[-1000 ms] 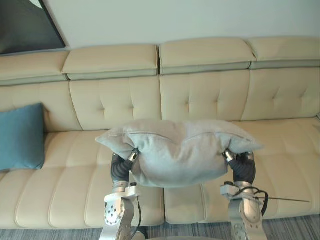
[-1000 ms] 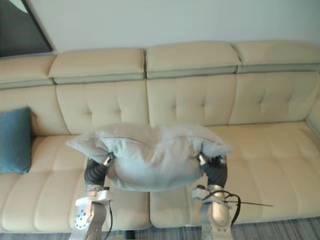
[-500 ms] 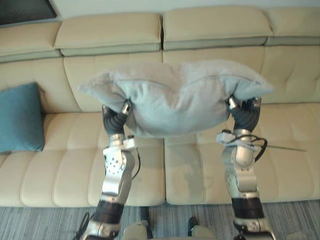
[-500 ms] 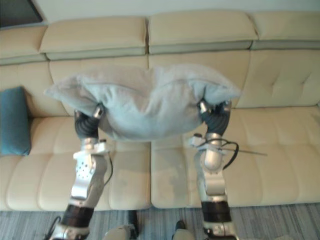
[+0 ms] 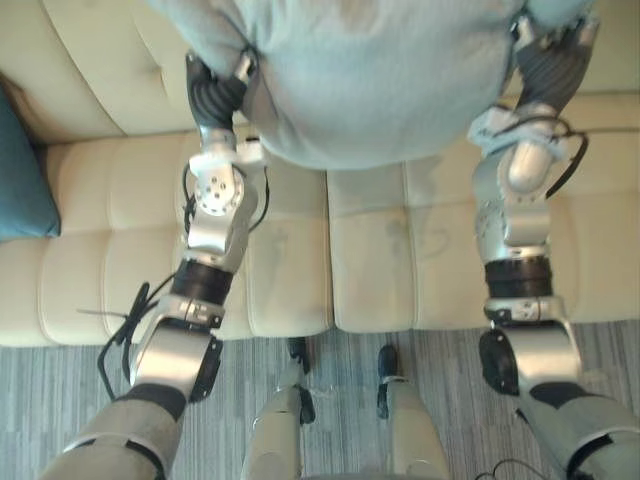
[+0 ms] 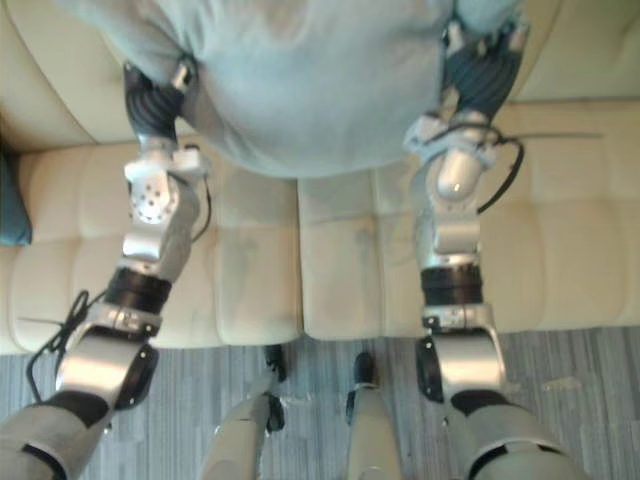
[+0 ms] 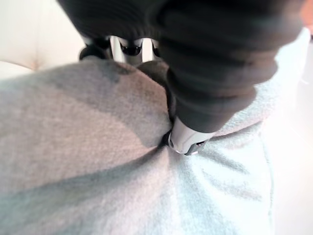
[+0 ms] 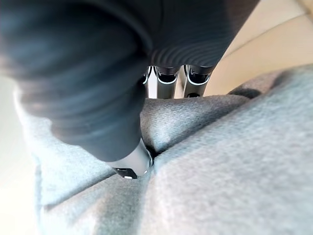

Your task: Pick up cushions and gather them together orderly.

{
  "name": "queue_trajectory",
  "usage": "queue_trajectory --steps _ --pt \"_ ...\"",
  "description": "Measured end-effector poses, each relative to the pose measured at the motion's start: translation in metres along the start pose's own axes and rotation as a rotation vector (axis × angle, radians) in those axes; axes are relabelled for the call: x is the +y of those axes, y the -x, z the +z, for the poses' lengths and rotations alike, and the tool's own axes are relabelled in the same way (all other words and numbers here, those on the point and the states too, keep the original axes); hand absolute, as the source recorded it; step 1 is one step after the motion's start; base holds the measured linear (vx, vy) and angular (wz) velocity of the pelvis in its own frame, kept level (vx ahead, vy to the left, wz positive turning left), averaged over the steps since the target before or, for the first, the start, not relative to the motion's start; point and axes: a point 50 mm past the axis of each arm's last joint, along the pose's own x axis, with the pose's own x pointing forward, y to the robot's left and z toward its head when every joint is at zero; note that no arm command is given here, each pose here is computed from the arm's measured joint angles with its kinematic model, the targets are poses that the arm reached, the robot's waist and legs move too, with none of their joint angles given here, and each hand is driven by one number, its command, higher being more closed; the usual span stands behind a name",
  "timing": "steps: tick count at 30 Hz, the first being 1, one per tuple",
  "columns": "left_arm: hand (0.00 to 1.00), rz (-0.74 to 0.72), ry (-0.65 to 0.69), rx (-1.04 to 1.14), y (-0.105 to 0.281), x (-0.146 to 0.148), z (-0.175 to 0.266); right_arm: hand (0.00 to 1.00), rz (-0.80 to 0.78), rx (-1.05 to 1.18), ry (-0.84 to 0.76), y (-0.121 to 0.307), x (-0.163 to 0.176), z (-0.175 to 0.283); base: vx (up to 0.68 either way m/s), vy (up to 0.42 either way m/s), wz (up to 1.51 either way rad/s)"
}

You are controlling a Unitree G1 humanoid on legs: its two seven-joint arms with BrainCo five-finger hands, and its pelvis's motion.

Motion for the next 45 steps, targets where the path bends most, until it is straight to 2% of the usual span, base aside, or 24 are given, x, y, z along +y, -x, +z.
queue_trajectory --steps 11,14,19,20,24,27,29,33,36,38,40,41,45 --pt "1.0 0.005 0.025 -0.016 -0.022 -0.012 0.015 1.0 -0.035 0.012 -0.143 -0.031 0.013 0.019 0.03 -0.03 0.05" --pt "1.0 0.002 0.069 -0.034 -0.03 -0.015 0.025 1.0 0.006 -0.004 -0.163 -0.042 0.015 0.029 0.05 -0.038 0.05" --pt "1.0 -0.002 0.062 -0.03 -0.039 -0.015 0.029 1.0 0.064 0.036 -0.153 -0.054 0.015 0.029 0.07 -0.067 0.08" --pt "0.0 0.007 0.042 -0.029 -0.042 -0.01 0.03 0.0 0.094 0.052 -0.148 -0.054 0.016 0.025 0.06 -0.091 0.05" --pt "0.0 0.021 0.012 -0.054 -0.052 0.0 0.041 0.0 0.167 0.073 -0.131 -0.062 0.025 0.028 0.0 -0.112 -0.1" --pt "0.0 0.051 0.005 -0.061 -0.057 0.008 0.047 0.0 0.197 0.11 -0.057 -0.062 0.026 0.021 0.01 -0.092 -0.23" --pt "0.0 0.054 -0.004 -0.055 -0.062 0.006 0.049 0.0 0.159 0.142 0.029 -0.066 0.009 0.016 0.04 -0.074 0.0" --pt "0.0 0.067 -0.022 -0.028 -0.062 0.011 0.046 0.0 0.091 0.175 0.093 -0.067 -0.013 0.011 0.04 -0.012 0.09" --pt "0.0 0.124 -0.031 0.007 -0.057 0.033 0.035 0.0 0.024 0.226 0.119 -0.059 -0.037 -0.003 0.04 0.0 0.14" --pt "0.0 0.222 -0.029 0.061 -0.045 0.066 0.02 0.0 -0.07 0.252 0.103 -0.052 -0.062 -0.01 0.02 -0.004 0.03" --pt "0.0 0.275 -0.018 0.087 -0.038 0.083 0.012 0.0 -0.129 0.258 0.096 -0.049 -0.08 -0.012 0.01 -0.011 -0.02" --pt "0.0 0.346 -0.003 0.124 -0.026 0.105 0.0 0.0 -0.202 0.277 0.091 -0.039 -0.103 -0.018 0.02 -0.022 -0.04" --pt "0.0 0.408 -0.01 0.157 0.003 0.136 -0.015 0.0 -0.277 0.27 0.102 -0.015 -0.142 -0.022 0.0 -0.015 0.04"
